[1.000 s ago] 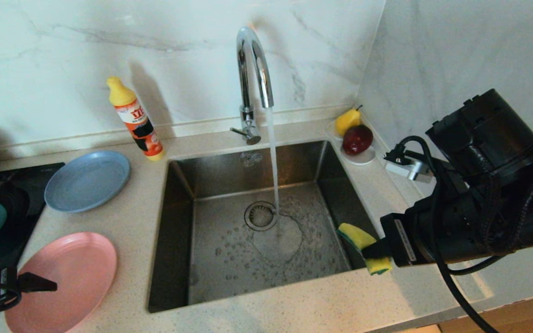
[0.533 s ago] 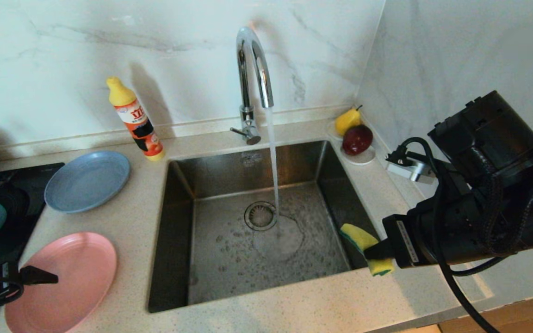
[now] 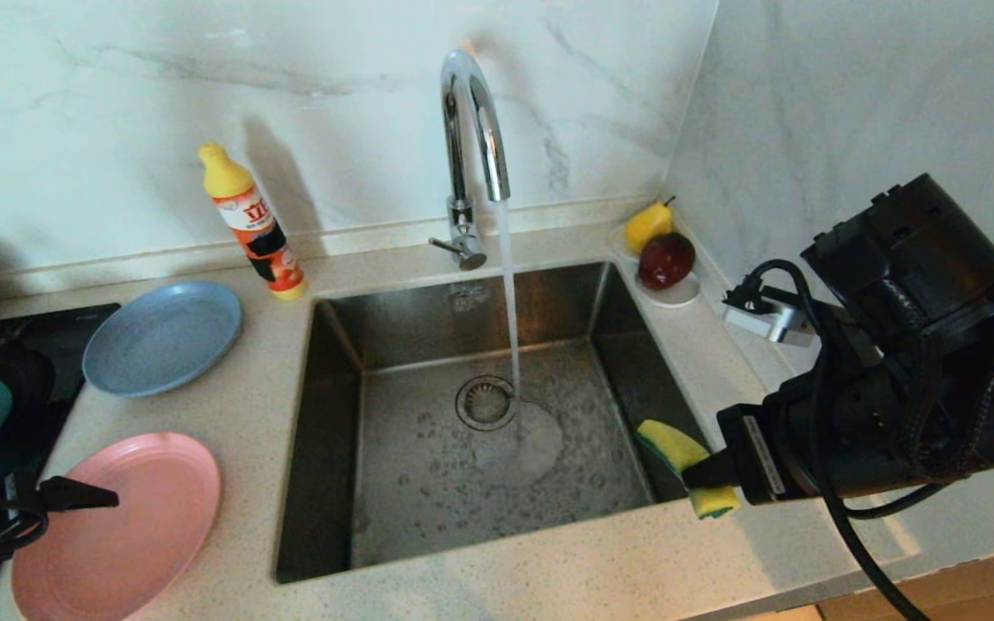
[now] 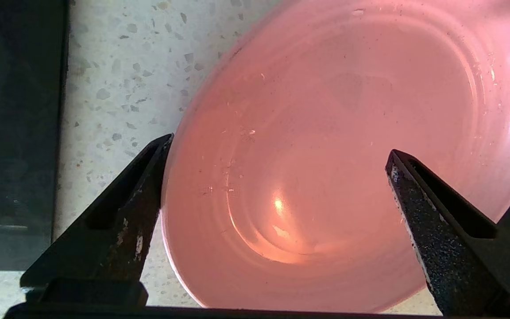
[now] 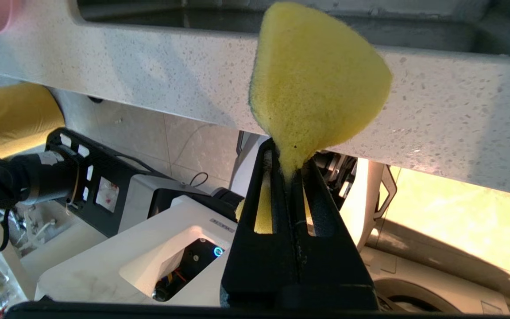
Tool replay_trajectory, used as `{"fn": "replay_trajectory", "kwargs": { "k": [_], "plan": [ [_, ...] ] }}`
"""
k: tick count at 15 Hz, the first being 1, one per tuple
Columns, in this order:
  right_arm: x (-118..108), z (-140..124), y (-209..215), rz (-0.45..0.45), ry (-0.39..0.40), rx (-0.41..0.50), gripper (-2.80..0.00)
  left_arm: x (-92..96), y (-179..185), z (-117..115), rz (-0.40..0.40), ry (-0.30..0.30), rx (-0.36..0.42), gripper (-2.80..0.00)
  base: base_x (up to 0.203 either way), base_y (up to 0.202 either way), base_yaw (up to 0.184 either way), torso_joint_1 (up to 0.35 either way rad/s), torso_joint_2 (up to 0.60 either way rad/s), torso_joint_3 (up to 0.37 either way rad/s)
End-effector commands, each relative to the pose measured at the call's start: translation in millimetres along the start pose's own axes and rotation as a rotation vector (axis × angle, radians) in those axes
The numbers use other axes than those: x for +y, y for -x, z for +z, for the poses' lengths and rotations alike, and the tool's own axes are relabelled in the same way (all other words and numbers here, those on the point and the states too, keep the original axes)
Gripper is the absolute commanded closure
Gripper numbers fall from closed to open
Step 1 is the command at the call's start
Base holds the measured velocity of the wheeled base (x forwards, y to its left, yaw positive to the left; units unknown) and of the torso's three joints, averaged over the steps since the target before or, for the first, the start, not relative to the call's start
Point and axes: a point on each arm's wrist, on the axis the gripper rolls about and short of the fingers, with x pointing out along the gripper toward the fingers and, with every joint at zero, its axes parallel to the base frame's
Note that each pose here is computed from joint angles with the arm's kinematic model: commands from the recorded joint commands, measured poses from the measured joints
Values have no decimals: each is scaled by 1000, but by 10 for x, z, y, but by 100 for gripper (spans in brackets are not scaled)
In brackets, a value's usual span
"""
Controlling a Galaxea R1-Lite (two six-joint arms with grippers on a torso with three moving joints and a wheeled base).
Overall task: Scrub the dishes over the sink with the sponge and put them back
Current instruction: Wash the plate
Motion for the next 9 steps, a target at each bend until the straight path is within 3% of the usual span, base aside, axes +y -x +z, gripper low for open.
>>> {"fn": "replay_trajectory", "kwargs": {
  "k": [1,9],
  "plan": [
    [-36,10,38,-7,-11,-11,0,25,-40,2,-1,0,2,-280,0,0,0,0,0,0],
    [-31,49,44,-4,-12,-23,0,40,-60,19,6,-7,-12,-280,0,0,0,0,0,0]
  ]
}}
